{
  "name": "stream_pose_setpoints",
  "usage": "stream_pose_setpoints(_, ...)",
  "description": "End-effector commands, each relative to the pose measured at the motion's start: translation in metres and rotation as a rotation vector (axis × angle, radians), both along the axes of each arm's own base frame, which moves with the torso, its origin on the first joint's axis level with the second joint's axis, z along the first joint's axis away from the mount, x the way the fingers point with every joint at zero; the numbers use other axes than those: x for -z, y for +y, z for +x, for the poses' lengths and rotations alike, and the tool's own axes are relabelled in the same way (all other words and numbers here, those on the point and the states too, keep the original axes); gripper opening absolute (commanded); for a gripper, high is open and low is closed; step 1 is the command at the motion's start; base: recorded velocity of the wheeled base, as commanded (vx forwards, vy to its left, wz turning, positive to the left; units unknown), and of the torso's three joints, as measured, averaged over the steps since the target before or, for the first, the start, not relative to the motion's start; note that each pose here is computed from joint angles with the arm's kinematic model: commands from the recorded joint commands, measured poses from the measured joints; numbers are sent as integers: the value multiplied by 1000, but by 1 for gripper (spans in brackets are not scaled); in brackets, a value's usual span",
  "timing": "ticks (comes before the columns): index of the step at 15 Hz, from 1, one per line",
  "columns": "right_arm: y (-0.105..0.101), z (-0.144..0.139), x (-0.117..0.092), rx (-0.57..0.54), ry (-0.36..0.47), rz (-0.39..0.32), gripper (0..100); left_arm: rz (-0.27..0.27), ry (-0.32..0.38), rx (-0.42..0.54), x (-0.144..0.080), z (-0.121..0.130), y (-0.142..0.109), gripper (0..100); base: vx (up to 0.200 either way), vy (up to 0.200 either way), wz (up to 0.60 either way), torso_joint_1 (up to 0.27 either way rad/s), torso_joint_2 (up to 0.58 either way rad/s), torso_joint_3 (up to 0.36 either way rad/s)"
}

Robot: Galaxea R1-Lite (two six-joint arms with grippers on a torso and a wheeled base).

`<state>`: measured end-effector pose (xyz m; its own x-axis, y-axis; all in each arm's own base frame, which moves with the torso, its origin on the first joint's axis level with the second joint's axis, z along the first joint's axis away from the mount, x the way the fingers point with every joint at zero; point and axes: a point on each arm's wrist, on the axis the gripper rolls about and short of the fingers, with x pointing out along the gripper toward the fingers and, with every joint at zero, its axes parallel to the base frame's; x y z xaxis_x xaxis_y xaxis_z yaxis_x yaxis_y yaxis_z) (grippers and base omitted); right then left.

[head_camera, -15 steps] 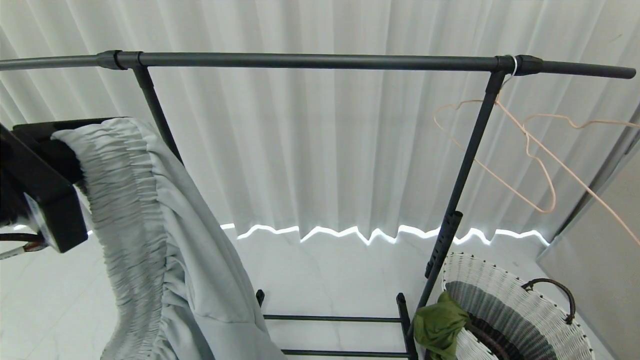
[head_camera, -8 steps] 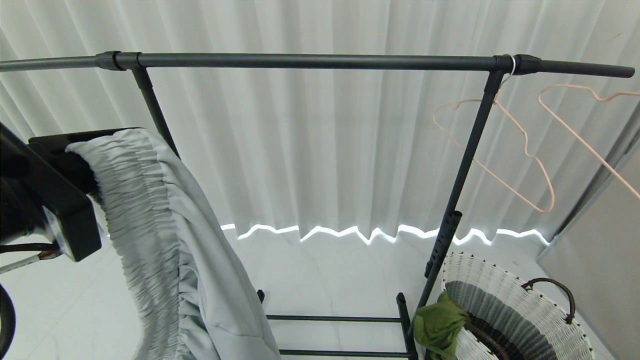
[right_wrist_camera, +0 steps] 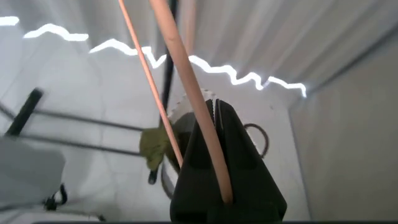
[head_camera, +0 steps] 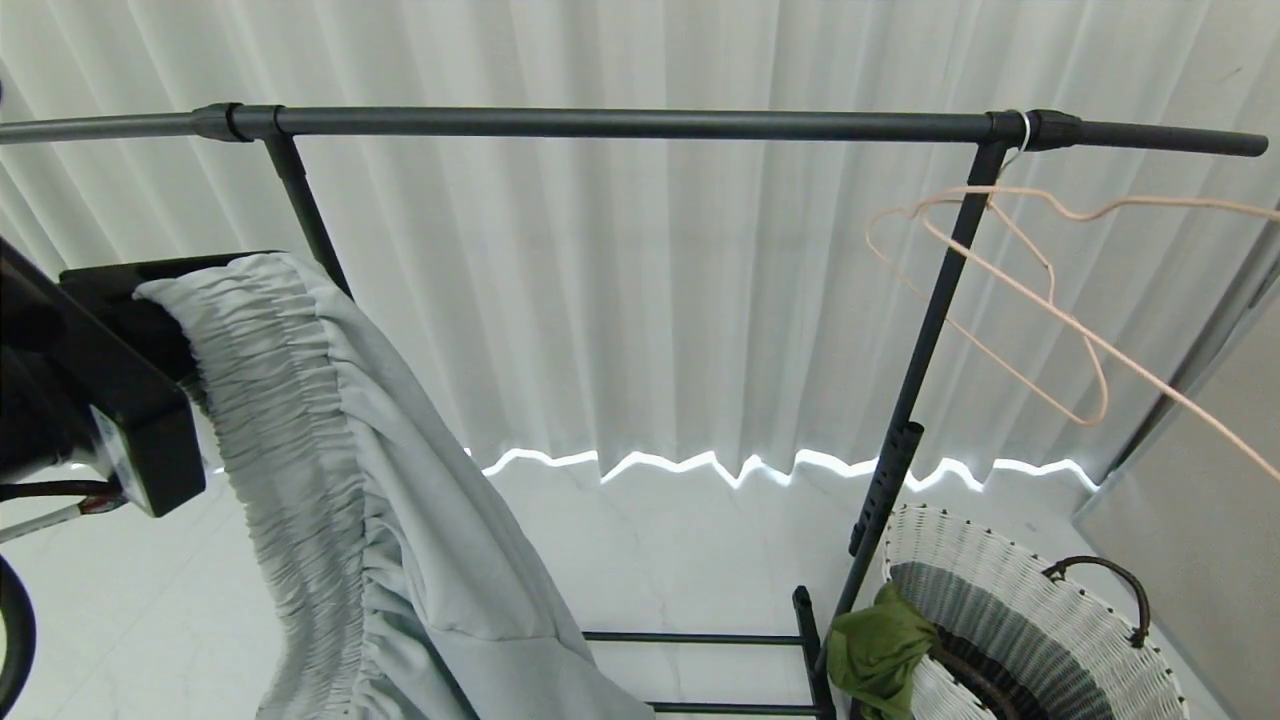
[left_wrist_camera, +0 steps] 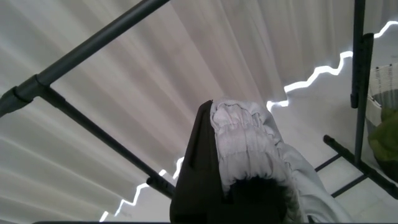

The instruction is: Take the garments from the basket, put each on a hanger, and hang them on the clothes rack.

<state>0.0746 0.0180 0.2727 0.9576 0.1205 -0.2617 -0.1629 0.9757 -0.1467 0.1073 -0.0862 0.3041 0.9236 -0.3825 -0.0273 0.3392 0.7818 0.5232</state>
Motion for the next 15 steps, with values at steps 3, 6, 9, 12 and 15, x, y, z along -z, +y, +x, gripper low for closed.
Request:
stream_pose_setpoints(3,10,3,11,-111,51,-35,0,0,0,-9,0,1,0,0,0,200,0,-1,4,2)
stream_pose_setpoints(6,12,5,14,-128,68,-42,0,-3,-2,-26,-1,3,3,0,0,200,0,6,4,2)
stream_pose_setpoints(9,16,4,15,-167,80,-48,0,5,8,-23,2,3,2,0,0,0,0,0,0,0)
stream_pose_setpoints(12,28,-4,18,-335,116,-65,0,25,22,-66,5,9,-1,0,0,0,0,0,0,0)
stream_pose_setpoints(15,41,-6,25,-475,181,-111,0,44,37,-173,2,25,-12,0,0,0,0,0,0,0)
